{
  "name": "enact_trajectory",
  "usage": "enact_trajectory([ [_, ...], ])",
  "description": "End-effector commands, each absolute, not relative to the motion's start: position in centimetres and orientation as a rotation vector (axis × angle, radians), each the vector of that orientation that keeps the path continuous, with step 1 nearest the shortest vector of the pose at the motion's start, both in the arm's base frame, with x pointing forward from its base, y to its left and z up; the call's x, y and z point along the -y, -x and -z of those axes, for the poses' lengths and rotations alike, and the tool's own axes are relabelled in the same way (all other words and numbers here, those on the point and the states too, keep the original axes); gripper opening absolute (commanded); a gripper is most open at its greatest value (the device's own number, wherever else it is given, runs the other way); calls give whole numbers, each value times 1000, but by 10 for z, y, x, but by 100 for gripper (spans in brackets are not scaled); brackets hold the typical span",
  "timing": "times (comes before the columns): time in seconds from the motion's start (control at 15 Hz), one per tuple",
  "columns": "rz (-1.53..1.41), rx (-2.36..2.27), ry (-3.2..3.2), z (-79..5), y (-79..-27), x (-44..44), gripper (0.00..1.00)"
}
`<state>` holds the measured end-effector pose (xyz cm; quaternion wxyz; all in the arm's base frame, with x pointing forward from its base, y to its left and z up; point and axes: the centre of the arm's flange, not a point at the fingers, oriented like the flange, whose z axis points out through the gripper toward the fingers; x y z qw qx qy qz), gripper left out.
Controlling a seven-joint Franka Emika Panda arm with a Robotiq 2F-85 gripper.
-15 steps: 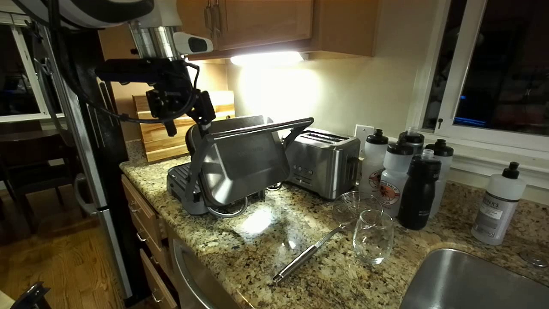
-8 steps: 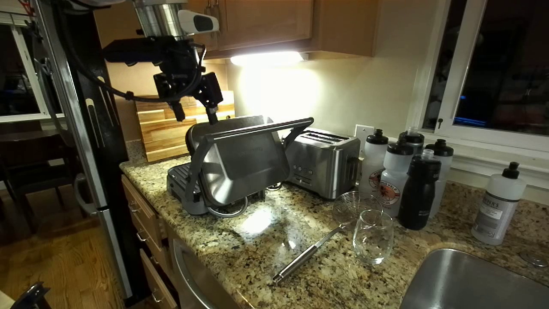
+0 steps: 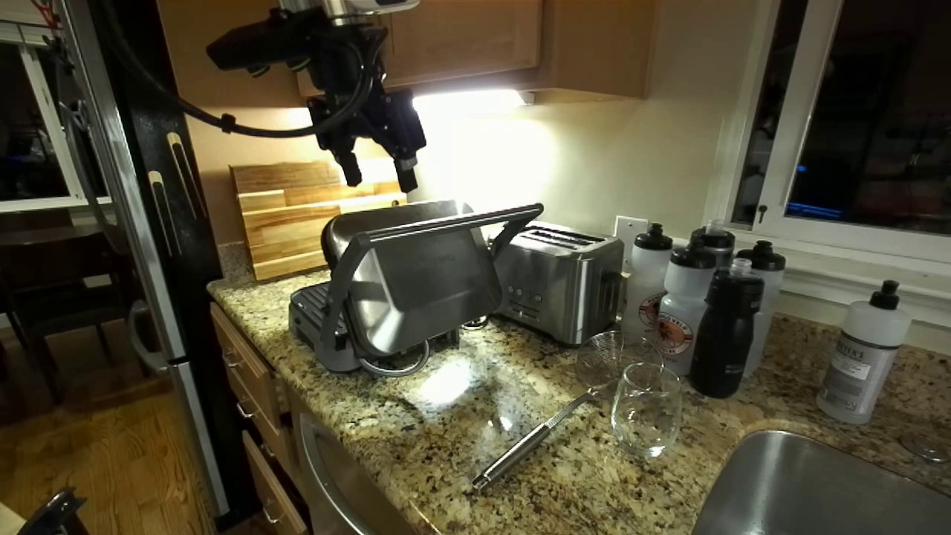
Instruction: Close the sandwich maker
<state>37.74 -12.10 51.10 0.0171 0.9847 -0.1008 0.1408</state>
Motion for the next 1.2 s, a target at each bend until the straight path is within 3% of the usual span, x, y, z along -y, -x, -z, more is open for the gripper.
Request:
enact_trajectory([
  [0.0,-426,441,-3063,-511,-399,142,100],
  [0.6,-325,489,-3070,-493,-450,166,100],
  [1.13,-306,472,-3065,-486,-455,169,100],
])
